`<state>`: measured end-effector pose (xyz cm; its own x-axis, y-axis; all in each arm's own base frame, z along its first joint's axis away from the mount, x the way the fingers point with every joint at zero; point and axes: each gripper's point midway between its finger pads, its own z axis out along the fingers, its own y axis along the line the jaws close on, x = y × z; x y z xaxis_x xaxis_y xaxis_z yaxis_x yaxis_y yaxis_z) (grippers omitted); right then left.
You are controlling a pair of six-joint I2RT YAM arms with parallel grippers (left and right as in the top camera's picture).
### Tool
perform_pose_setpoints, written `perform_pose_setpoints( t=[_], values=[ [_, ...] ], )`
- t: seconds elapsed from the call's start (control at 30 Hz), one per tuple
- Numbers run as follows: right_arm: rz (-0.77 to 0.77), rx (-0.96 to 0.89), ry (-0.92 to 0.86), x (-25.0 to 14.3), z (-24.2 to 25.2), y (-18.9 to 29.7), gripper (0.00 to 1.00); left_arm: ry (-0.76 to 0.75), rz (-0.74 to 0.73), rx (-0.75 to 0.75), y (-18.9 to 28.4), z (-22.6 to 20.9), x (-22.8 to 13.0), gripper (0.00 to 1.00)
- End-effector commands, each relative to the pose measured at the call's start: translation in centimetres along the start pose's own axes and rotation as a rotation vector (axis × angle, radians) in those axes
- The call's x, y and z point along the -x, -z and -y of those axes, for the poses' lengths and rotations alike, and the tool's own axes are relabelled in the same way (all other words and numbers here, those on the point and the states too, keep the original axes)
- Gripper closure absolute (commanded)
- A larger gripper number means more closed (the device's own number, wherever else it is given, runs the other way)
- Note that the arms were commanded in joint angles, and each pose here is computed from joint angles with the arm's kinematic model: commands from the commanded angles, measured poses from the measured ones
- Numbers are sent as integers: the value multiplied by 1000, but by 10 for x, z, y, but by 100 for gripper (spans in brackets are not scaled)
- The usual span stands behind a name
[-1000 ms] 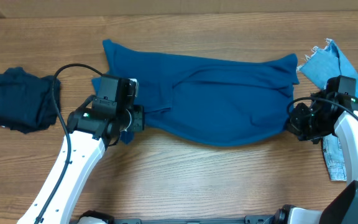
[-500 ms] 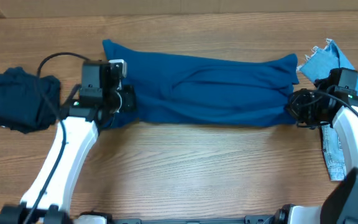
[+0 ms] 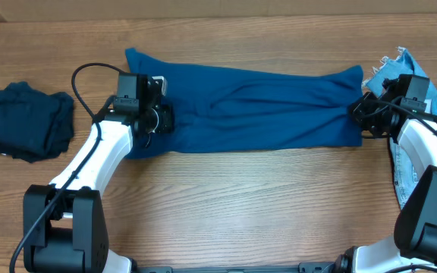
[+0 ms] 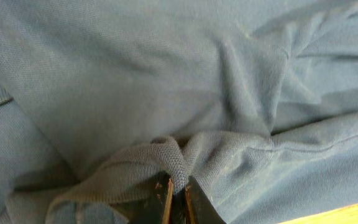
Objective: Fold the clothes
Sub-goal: 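Fold the bottom edge up toward the top edge with both grippers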
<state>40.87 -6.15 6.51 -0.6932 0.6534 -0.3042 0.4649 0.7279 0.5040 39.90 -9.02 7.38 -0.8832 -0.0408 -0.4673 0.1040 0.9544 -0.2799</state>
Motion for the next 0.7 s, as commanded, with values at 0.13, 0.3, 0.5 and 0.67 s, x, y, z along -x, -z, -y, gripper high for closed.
perform_pose_setpoints(
  t=[0.13, 0.3, 0.5, 0.67],
  values=[
    [-2, -71, -15, 5, 18, -15, 54, 33, 77, 84, 6, -20, 24, 72],
    [-29, -10, 12, 15, 4, 3, 40, 19, 128, 99, 54, -33, 75, 41],
    [-28, -2, 76, 15, -30, 70, 30, 96, -214, 98, 88, -24, 11, 34],
    [-56, -14, 65, 3, -30, 84, 29, 138, -374, 114, 51, -41, -61, 33]
  ],
)
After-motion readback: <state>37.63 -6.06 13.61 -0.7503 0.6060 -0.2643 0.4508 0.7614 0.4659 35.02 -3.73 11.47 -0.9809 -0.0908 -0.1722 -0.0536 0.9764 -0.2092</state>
